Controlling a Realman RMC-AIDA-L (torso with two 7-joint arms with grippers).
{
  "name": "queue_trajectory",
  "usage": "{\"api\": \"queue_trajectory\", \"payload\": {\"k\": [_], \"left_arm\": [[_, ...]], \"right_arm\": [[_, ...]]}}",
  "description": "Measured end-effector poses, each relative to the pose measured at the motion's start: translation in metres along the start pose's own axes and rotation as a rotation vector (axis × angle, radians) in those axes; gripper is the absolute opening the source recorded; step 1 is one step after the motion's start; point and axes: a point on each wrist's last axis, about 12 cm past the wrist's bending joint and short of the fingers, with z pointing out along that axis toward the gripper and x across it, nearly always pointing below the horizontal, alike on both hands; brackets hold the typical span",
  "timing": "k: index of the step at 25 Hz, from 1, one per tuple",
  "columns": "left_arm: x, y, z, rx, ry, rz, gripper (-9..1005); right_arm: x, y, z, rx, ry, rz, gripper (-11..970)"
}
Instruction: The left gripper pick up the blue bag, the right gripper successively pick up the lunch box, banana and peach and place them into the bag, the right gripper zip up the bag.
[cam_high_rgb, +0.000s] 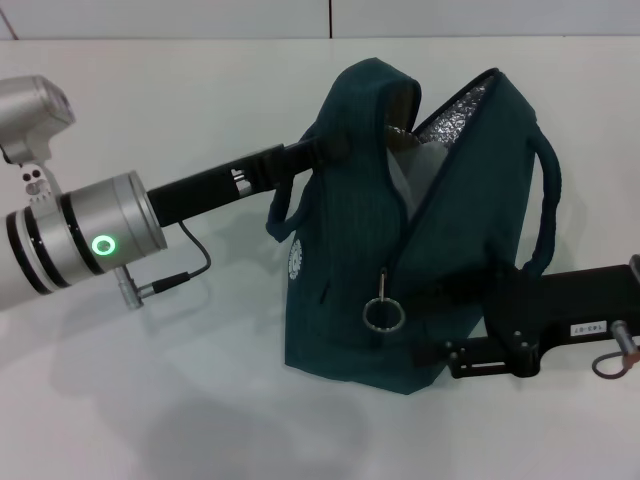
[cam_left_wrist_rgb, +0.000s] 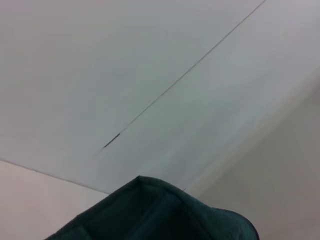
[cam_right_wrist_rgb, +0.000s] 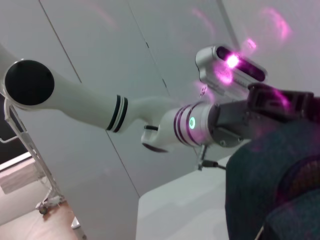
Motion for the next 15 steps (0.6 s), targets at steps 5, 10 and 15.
{"api": "queue_trajectory", "payload": {"k": [5, 10, 15], "left_arm": [[0.005, 0.0, 0.0, -0.001, -0.003, -0.018, 42], [0.005, 0.0, 0.0, -0.001, -0.003, -0.017, 42], [0.005, 0.0, 0.0, -0.001, -0.003, -0.013, 41]], "right_arm": [[0.001, -0.002, 0.007, 0.007, -0.032, -0.004, 575], [0.002, -0.007, 0.011, 0.048, -0.056, 0.006, 553], [0.001, -0.009, 0.015, 0.049, -0.064, 0.012, 526]]}}
